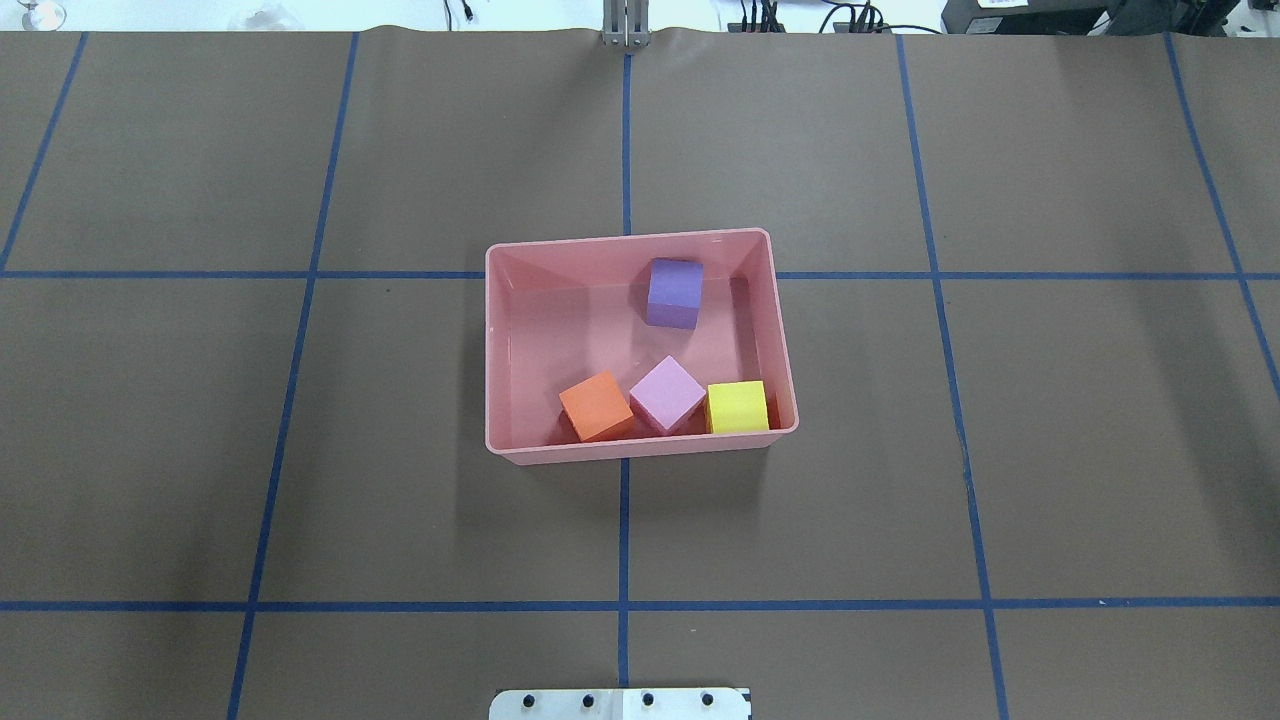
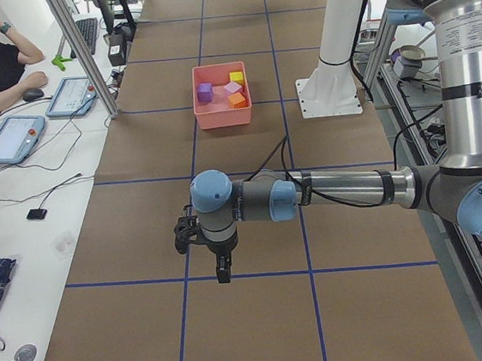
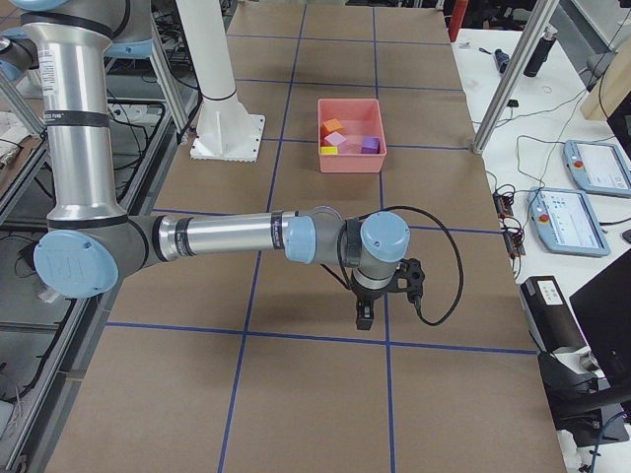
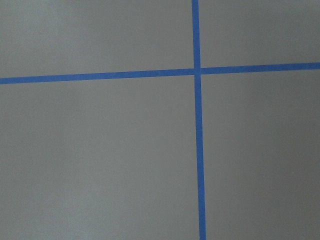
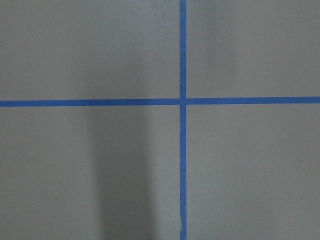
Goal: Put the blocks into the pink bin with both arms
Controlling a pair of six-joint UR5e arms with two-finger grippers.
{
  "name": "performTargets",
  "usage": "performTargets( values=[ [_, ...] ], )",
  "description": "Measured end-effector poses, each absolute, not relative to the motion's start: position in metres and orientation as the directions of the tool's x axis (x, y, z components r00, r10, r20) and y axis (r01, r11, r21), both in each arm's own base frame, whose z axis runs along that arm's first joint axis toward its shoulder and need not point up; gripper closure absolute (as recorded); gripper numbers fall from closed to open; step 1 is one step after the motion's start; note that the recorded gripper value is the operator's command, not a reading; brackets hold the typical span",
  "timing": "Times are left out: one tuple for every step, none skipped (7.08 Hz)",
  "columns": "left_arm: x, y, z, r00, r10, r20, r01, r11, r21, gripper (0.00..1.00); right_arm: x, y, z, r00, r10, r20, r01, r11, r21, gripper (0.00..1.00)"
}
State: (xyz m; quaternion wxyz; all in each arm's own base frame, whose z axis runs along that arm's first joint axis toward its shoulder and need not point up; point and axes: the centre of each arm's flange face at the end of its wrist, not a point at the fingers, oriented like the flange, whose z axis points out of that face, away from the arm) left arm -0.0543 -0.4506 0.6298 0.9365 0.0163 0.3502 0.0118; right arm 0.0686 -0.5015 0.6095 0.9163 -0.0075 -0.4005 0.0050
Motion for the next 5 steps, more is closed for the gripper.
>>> performTargets(
  values=[
    [-0.0543,-0.4513,0.6305,0.755,0.032,-0.655,-0.011,0.999,0.037,0.00,0.0686,-0.5024,0.6082,0.679,0.010,0.734,-0.005,1.000,-0.009,0.00],
    [-0.0541,-0.4524,0.6308,0.755,0.032,-0.655,-0.011,0.999,0.036,0.00,0.0686,-0.5032,0.6071,0.679,0.004,0.734,-0.007,1.000,0.001,0.00],
    [-0.0540,-0.4533,0.6304,0.755,0.033,-0.655,-0.011,0.999,0.037,0.00,0.0686,-0.5036,0.6067,0.679,0.001,0.735,-0.009,1.000,0.006,0.00],
    [-0.0539,-0.4545,0.6297,0.755,0.034,-0.655,-0.011,0.999,0.039,0.00,0.0685,-0.5036,0.6068,0.678,0.001,0.735,-0.009,1.000,0.008,0.00],
    [-0.0538,-0.4560,0.6288,0.754,0.035,-0.655,-0.011,0.999,0.041,0.00,0.0685,-0.5037,0.6069,0.678,0.001,0.735,-0.009,1.000,0.007,0.00]
  ],
)
